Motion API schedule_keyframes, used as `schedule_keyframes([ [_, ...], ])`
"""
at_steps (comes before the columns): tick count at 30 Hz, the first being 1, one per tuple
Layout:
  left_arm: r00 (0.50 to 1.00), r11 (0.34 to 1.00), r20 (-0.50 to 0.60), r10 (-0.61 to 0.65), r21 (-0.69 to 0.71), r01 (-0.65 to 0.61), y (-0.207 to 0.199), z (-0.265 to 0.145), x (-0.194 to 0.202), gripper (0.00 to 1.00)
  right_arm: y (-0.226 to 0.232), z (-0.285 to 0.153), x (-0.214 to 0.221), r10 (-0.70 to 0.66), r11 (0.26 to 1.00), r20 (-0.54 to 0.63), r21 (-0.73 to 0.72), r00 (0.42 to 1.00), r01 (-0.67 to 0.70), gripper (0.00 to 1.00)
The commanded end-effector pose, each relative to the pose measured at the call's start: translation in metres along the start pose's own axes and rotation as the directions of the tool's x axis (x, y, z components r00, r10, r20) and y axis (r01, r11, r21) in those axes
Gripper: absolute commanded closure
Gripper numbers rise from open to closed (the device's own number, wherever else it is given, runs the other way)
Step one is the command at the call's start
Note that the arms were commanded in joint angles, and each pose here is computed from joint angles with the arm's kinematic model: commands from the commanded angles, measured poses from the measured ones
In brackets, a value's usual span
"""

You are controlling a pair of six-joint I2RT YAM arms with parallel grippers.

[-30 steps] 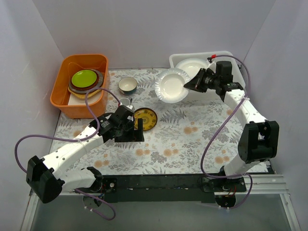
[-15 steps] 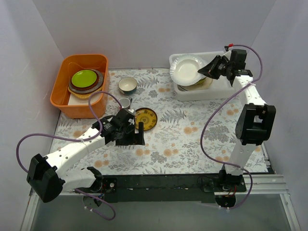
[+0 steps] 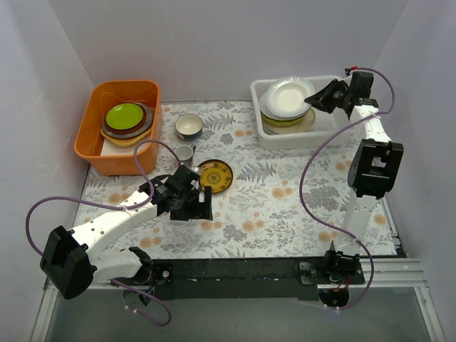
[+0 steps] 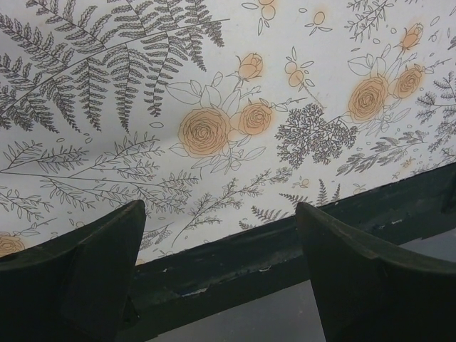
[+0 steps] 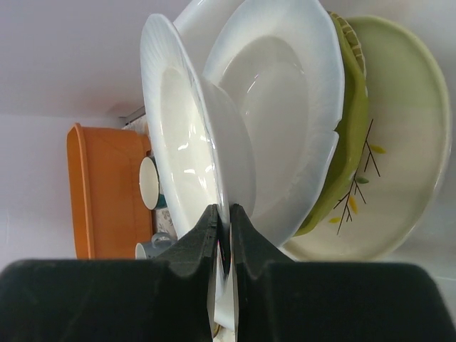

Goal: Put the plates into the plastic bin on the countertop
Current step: Place the plate in the plastic bin.

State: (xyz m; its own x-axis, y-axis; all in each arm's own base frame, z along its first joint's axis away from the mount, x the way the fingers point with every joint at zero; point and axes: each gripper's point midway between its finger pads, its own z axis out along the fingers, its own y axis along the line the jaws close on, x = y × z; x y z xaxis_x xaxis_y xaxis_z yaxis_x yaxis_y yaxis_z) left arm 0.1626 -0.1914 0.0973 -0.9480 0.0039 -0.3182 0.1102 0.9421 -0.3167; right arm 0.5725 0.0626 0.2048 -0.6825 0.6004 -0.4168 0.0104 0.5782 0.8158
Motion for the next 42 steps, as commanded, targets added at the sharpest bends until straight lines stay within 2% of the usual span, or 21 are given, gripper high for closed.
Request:
schedule_keyframes([
  [1, 1.0, 1.0, -0.008, 0.003, 0.025, -0.003, -0.001, 0.003, 0.003, 0.15, 0.051, -0.01, -0.025, -0.07, 0.988, 0.056, -0.136, 0.996, 0.077, 0.96],
  [20, 1.0, 0.999, -0.018, -0.021, 0.043, 0.022, 0.0, 0.003, 0.011, 0.16, 0.021, 0.009, -0.016, -0.025, 0.995, 0.015, -0.095, 1.0, 0.027, 0.93],
  [26, 0.999, 0.998, -0.019, -0.025, 0.051, 0.026, -0.001, 0.003, 0.012, 0.16, 0.012, 0.011, -0.01, -0.015, 0.997, -0.001, -0.072, 1.0, 0.015, 0.83],
  [32, 0.999, 0.998, -0.023, -0.023, 0.056, 0.025, -0.002, 0.004, 0.013, 0.16, 0.009, 0.011, -0.009, -0.022, 0.998, -0.001, -0.065, 1.0, 0.022, 0.66],
  [42, 0.999, 0.998, -0.035, -0.027, 0.058, 0.029, -0.002, 0.006, 0.015, 0.16, -0.001, 0.008, -0.001, -0.032, 0.999, -0.016, -0.011, 0.999, 0.032, 0.55],
])
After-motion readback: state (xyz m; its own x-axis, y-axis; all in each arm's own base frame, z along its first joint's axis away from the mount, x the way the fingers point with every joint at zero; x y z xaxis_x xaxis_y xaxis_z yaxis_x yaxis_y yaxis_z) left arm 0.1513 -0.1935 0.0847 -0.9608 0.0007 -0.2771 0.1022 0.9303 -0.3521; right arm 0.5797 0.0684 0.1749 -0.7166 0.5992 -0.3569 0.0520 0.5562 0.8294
